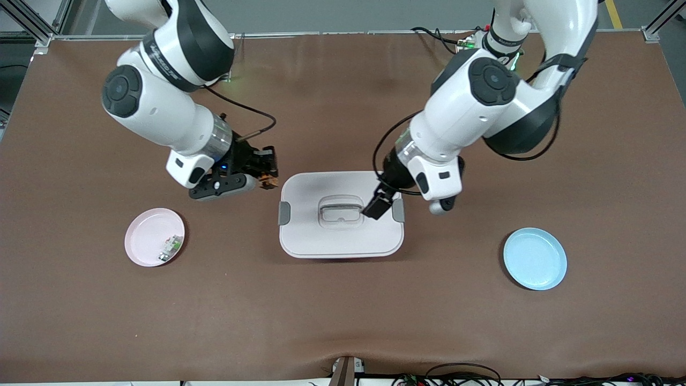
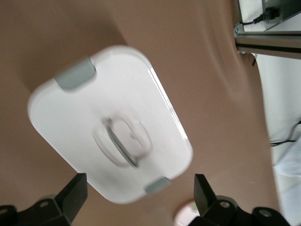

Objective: Transfer orange switch to right arm and place
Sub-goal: 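Open the left gripper and withdraw it while the right gripper pulls away, then carry the switch with the right gripper toward the white plate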

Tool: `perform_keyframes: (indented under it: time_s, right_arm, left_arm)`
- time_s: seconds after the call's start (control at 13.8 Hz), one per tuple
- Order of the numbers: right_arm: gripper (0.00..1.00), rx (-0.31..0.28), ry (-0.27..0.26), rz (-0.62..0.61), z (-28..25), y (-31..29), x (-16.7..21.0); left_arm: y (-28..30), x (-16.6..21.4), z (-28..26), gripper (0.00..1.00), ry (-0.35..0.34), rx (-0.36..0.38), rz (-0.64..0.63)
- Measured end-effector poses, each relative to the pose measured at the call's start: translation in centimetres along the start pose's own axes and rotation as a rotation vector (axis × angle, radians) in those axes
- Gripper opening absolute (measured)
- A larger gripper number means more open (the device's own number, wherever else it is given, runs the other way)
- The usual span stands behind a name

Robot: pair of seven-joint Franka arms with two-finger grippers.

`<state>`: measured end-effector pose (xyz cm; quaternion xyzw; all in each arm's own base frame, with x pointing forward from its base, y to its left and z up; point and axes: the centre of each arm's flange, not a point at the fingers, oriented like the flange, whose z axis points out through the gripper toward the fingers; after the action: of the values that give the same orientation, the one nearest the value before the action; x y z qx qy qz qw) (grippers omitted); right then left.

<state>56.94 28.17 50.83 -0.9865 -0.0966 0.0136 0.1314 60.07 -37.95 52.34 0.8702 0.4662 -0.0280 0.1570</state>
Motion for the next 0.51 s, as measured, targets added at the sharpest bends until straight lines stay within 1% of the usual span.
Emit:
perform_keyframes:
  time_s: [0.14,0.29,0.36,0.51]
  right_arm:
    - [0.34,-0.104,-0.016,-0.118,-1.1,2.1,-0.3]
    - [0.34,-0.192,-0.032,-0.229,-1.7,4.1,-0.5]
    - [0.34,-0.22,-0.041,-0.285,-1.8,5.4,-0.5]
    - [0.34,-0.258,-0.058,-0.392,-2.3,8.9,-0.4]
  left_arm:
    - [-1.4,2.9,-1.4,1.0,0.078,0.09,0.136]
    - [-2.9,7.0,-3.2,1.0,0.114,0.173,0.224]
    - [-3.7,9.4,-4.2,1.0,0.12,0.203,0.261]
    - [-5.3,14.7,-6.2,1.0,0.119,0.239,0.34]
